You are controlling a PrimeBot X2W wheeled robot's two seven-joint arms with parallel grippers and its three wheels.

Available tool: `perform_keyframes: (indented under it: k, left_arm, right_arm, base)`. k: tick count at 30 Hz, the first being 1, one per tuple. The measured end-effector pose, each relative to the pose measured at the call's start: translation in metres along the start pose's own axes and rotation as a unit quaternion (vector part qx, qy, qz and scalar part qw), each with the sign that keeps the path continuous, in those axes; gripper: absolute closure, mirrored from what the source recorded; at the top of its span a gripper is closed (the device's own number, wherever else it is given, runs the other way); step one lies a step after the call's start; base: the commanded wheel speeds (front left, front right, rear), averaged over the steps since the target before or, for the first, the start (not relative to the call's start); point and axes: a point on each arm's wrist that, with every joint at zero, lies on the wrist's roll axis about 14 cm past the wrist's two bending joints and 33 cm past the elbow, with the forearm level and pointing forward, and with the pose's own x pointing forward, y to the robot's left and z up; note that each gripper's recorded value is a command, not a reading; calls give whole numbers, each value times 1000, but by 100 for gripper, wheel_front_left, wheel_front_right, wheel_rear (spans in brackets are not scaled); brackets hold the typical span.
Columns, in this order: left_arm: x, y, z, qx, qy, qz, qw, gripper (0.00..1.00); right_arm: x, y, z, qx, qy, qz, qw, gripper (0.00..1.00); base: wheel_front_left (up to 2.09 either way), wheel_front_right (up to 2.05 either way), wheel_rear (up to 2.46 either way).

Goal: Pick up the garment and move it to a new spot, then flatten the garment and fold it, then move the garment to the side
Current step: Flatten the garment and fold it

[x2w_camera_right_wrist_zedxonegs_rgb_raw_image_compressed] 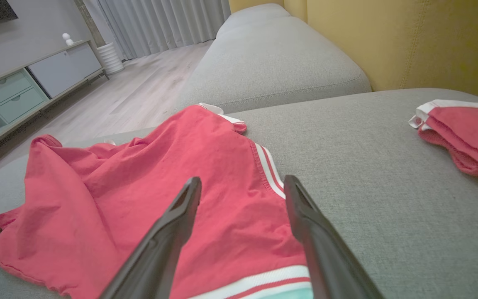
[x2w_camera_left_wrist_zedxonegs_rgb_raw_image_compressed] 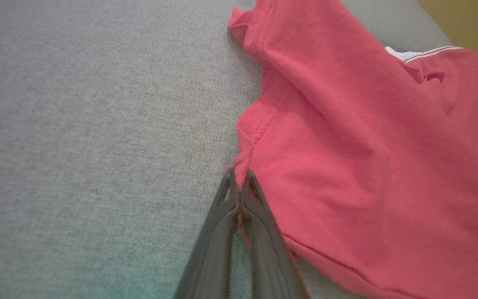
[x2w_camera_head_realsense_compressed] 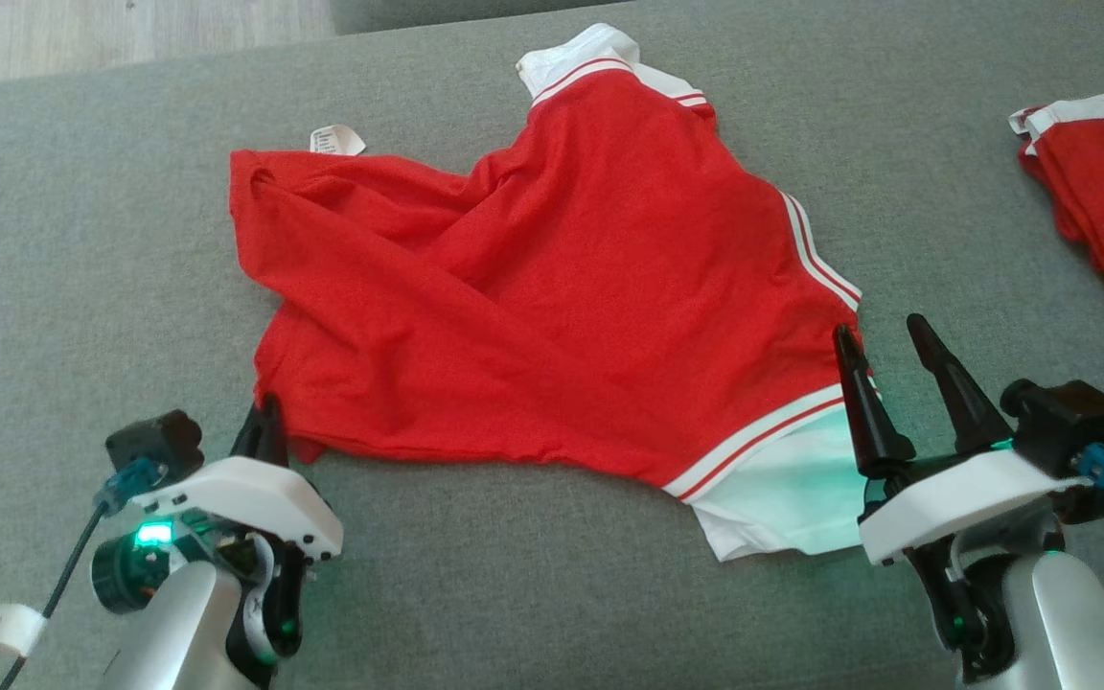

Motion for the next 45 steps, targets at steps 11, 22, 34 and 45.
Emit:
perform_keyframes:
  k: [11,22,34,45]
  left_arm:
    - [-5,-3,6,-12,-23,-15,1000,100]
    - [-18,4,-8,-33,-25,-11,999,100]
    - [-17,1,-9,-38,-18,-13,999,100]
    - [-24,-1,9,-68,-56,-21,996,100]
  right_arm:
    - [-3,-18,-1,7,15,-27,999,0]
    - [-48,-39,-80,26,175,-81,981,0]
    - [-59,-27,-125,-20,279,-63,958,0]
    - [-47,-32,-114,34,247,-68,966,100]
  base:
    - [0,0,0]
    - [0,0,0]
    - [0,0,0]
    - [0,0,0]
